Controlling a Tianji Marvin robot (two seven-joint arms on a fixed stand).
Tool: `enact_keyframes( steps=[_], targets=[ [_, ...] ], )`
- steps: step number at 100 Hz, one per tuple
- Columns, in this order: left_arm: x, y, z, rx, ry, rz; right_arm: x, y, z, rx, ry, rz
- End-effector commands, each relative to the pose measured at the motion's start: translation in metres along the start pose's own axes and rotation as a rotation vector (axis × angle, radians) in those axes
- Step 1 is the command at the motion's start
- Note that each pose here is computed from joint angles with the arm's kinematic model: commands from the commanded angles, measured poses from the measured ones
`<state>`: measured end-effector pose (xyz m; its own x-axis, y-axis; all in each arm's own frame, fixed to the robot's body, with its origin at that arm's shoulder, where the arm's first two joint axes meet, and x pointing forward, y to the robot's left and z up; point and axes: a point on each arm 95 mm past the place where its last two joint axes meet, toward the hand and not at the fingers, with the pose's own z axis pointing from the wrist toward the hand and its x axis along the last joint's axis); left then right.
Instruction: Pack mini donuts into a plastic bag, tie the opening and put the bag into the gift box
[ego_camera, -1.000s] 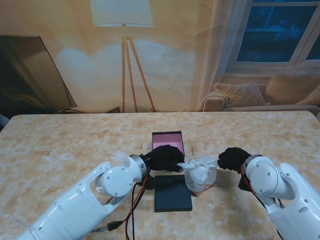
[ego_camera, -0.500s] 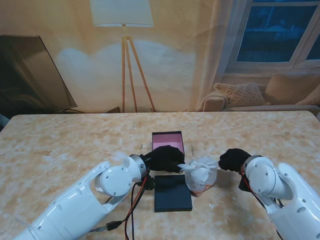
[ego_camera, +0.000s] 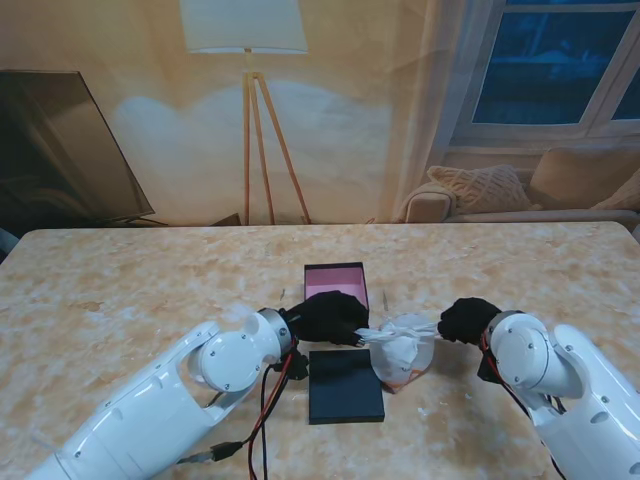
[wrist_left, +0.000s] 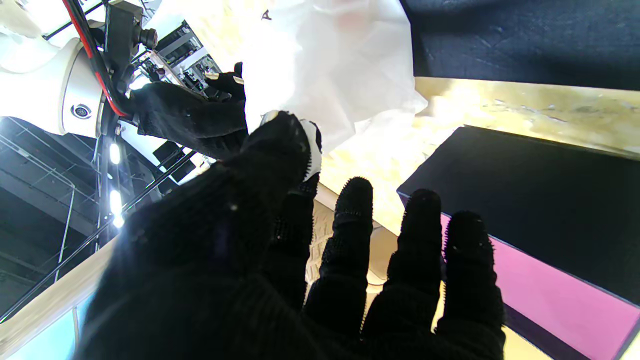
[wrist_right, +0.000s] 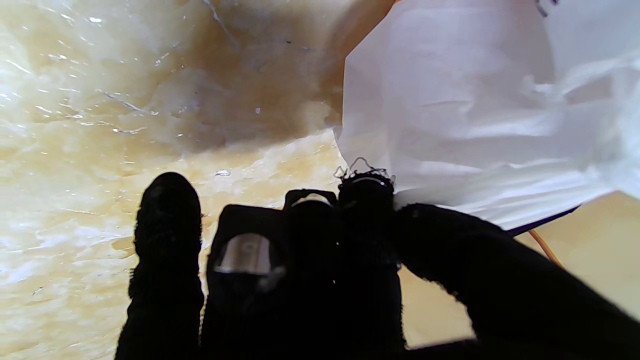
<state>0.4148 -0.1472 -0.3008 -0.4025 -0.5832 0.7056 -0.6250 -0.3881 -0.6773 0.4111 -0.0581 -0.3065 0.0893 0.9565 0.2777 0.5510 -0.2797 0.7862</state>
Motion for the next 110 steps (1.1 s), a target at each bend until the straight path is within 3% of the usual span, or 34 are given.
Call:
enact_keyframes(
  steps=[1, 21, 84, 110],
  targets=[
    [-0.001, -0.001, -0.001, -0.012, 0.000, 0.007, -0.006, -0.006, 0.002, 0.017, -0.018, -0.010],
    [-0.002, -0.001, -0.001, -0.011, -0.002, 0.007, -0.011, -0.006, 0.003, 0.009, -0.021, -0.059],
    [-0.003, -0.003, -0.001, -0.011, 0.002, 0.018, -0.019, -0.006, 0.011, 0.009, -0.051, -0.066],
    [-0.001, -0.001, 0.000, -0.002, -0.007, 0.006, -0.017, -0.006, 0.009, 0.005, -0.020, -0.031]
  ],
)
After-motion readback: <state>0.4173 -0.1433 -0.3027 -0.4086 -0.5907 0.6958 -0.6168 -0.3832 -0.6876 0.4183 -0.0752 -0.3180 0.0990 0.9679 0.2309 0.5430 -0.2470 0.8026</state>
